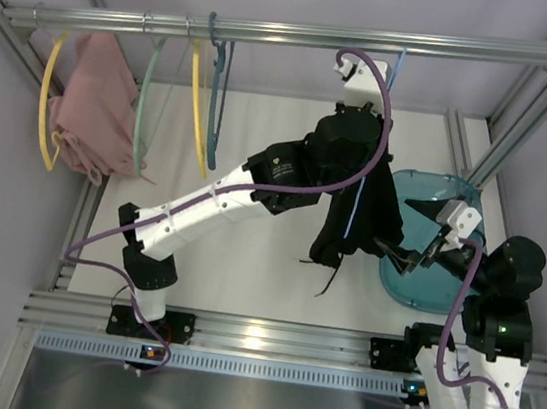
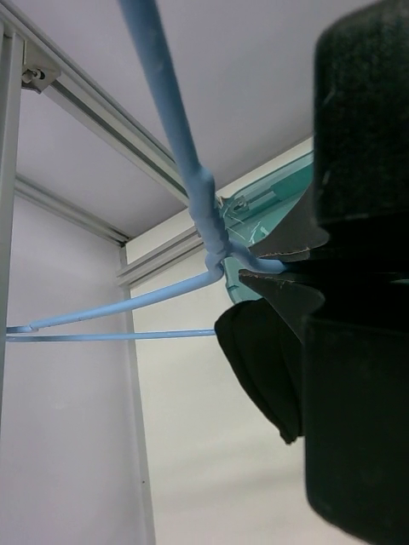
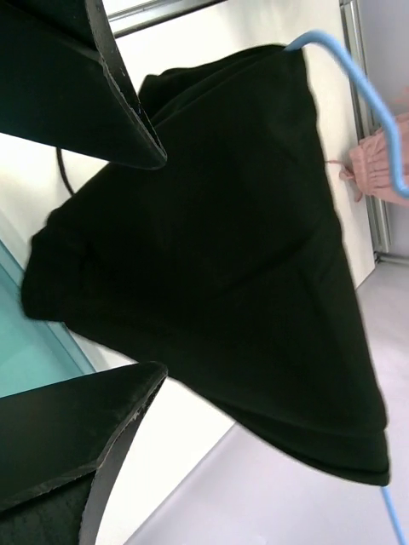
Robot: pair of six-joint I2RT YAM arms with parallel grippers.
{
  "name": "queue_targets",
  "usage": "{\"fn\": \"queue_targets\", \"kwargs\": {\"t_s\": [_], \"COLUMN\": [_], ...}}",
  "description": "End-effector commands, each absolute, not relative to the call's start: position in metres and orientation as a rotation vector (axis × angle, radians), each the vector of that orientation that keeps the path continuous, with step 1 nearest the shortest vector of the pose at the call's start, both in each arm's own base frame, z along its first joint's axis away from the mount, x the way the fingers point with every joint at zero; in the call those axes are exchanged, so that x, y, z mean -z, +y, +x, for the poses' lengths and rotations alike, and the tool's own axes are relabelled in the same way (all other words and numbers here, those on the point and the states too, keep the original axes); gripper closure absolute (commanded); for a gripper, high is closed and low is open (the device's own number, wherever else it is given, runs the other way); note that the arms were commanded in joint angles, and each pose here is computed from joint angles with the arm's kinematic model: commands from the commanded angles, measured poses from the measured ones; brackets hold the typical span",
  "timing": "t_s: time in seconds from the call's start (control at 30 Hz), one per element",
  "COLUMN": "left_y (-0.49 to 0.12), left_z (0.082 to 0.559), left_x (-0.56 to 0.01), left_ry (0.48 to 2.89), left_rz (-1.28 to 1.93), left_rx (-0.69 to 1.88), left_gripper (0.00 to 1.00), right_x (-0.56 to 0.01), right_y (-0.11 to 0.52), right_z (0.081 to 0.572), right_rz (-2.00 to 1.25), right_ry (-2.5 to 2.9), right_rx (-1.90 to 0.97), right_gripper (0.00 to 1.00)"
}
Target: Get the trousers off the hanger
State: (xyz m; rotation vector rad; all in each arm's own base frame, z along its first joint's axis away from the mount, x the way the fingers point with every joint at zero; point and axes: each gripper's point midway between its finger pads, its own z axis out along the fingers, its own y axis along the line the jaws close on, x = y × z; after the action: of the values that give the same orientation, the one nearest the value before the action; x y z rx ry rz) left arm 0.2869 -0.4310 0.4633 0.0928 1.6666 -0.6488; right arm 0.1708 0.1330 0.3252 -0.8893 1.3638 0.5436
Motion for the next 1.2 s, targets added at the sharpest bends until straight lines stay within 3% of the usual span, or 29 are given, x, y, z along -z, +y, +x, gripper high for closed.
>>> {"fn": "queue_targets", "kwargs": {"t_s": [0.0,0.3,0.63,0.73,0.9,1.03,1.07,1.1,1.13,1.17], "left_y": [-0.423,-0.433,-0.433,-0.433,-0.427,-0.422,-0.421,-0.420,-0.420,-0.419], "left_z": [0.284,0.292,0.294,0.294,0.293,0.294,0.294,0.294,0.294,0.295], "left_x": [-0.521,-0.511,-0.511,-0.513,-0.514,-0.514,-0.513,-0.513,-0.513,-0.511], "left_ry": [1.530,1.537,1.530,1.530,1.529,1.532,1.533,1.535,1.535,1.538], "left_rz": [-0.041,-0.030,-0.030,-0.031,-0.034,-0.037,-0.037,-0.036,-0.035,-0.033], "left_rx": [0.783,0.751,0.744,0.755,0.751,0.744,0.744,0.742,0.742,0.739], "left_gripper": [1.00,1.00,1.00,1.00,1.00,1.00,1.00,1.00,1.00,1.00], "right_x": [-0.337,-0.298,-0.306,-0.308,-0.316,-0.330,-0.333,-0.337,-0.345,-0.349], "right_y": [0.140,0.164,0.197,0.202,0.199,0.195,0.194,0.192,0.191,0.189], "right_z": [0.172,0.158,0.173,0.184,0.205,0.211,0.211,0.212,0.212,0.210], "right_rz": [-0.952,-1.218,-1.245,-1.223,-1.097,-1.034,-1.016,-0.999,-0.986,-0.975], "right_ry": [1.284,1.281,1.218,1.209,1.251,1.246,1.252,1.256,1.247,1.244], "right_rx": [-0.552,-0.550,-0.537,-0.470,-0.410,-0.386,-0.389,-0.382,-0.384,-0.387], "right_gripper": [0.04,0.07,0.08,0.13,0.35,0.64,0.84,0.93,1.00,1.00]}}
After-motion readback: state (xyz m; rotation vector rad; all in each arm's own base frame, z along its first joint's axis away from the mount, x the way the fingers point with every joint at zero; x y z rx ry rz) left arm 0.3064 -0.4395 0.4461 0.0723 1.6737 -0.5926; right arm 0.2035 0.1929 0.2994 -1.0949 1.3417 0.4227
